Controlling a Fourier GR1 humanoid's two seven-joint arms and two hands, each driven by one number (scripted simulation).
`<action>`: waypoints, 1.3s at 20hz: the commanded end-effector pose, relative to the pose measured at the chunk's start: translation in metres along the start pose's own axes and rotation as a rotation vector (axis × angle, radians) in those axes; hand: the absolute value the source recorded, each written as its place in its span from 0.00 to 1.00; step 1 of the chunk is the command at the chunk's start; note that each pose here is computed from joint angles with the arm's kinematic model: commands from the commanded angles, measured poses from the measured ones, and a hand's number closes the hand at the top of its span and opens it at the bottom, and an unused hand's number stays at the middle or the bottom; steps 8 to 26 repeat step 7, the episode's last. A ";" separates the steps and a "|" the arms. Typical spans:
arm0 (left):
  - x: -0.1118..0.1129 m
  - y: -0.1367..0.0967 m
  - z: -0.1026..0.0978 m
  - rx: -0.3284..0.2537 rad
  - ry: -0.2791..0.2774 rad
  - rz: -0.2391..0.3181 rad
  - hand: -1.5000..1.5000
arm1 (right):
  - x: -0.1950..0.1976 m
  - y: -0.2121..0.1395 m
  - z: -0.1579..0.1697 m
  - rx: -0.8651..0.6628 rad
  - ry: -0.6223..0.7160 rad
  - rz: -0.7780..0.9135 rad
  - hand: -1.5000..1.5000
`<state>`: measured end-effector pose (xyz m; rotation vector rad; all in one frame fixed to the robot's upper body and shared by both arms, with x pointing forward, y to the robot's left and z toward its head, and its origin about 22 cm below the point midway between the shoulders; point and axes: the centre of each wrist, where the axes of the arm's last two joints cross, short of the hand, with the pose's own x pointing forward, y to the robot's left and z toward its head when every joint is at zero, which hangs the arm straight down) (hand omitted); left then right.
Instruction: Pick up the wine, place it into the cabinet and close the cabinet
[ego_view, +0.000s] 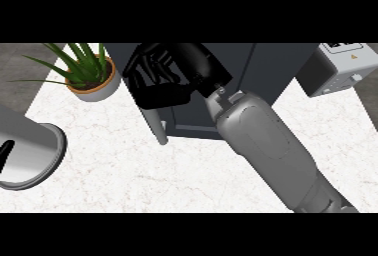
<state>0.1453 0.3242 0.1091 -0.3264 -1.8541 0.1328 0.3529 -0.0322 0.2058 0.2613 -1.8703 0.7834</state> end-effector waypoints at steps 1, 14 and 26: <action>-0.005 -0.002 -0.017 0.014 -0.017 0.002 0.00 | -0.021 -0.057 -0.004 -0.179 0.093 0.065 1.00; -0.018 -0.013 -0.015 0.010 0.001 0.018 0.00 | -0.034 -0.067 -0.002 -0.189 0.097 0.073 1.00; -0.018 -0.013 -0.015 0.010 0.001 0.018 0.00 | -0.034 -0.067 -0.002 -0.189 0.097 0.073 1.00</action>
